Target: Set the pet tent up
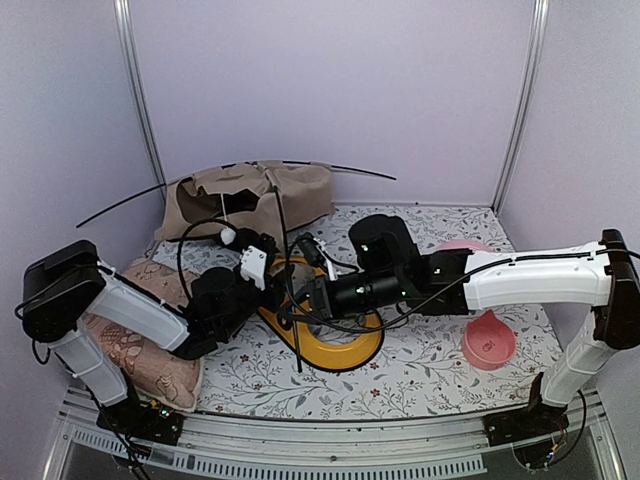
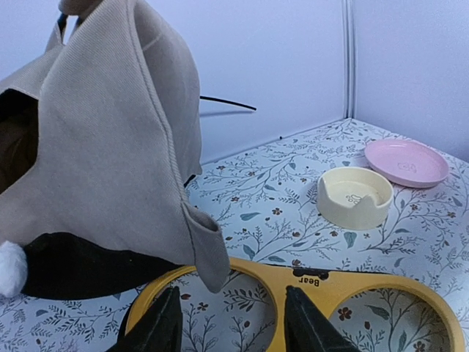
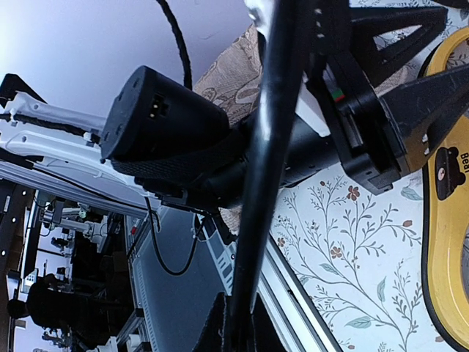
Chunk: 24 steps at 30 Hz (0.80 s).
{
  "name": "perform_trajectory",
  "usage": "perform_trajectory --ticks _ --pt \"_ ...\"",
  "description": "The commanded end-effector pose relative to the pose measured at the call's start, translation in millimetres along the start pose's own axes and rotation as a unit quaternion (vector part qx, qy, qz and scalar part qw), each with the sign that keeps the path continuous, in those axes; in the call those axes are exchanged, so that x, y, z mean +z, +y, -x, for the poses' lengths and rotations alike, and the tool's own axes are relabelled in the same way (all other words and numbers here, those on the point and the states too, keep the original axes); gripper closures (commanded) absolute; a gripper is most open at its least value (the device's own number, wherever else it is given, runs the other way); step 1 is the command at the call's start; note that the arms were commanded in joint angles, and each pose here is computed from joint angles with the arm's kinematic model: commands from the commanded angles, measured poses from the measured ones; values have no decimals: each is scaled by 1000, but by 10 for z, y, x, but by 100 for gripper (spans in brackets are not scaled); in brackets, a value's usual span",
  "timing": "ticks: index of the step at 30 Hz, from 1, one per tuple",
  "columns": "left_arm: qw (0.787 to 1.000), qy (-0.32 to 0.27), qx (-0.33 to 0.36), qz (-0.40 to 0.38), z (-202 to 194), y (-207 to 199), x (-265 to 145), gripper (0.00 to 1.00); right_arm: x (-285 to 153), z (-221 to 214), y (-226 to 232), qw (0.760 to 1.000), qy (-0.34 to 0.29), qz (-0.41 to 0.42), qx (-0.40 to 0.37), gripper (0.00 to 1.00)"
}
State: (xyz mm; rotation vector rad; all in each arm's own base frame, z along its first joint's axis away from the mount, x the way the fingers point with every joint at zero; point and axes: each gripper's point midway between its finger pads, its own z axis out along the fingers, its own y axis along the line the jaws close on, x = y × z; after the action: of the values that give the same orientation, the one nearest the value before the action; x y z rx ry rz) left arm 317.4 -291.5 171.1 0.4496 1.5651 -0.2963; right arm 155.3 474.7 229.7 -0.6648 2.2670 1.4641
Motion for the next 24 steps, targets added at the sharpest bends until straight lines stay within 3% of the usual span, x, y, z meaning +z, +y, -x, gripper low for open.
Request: perform_trajectory --ticks 1,10,24 --pt "1000 -5 -7 -8 -17 -3 89 53 -47 290 58 999 -43 2 -26 100" --pt "1000 -8 -24 6 -6 93 194 57 -63 283 36 999 -42 -4 -23 100" --pt "1000 -8 -23 4 6 91 280 74 -99 285 39 999 -46 -7 -19 100"
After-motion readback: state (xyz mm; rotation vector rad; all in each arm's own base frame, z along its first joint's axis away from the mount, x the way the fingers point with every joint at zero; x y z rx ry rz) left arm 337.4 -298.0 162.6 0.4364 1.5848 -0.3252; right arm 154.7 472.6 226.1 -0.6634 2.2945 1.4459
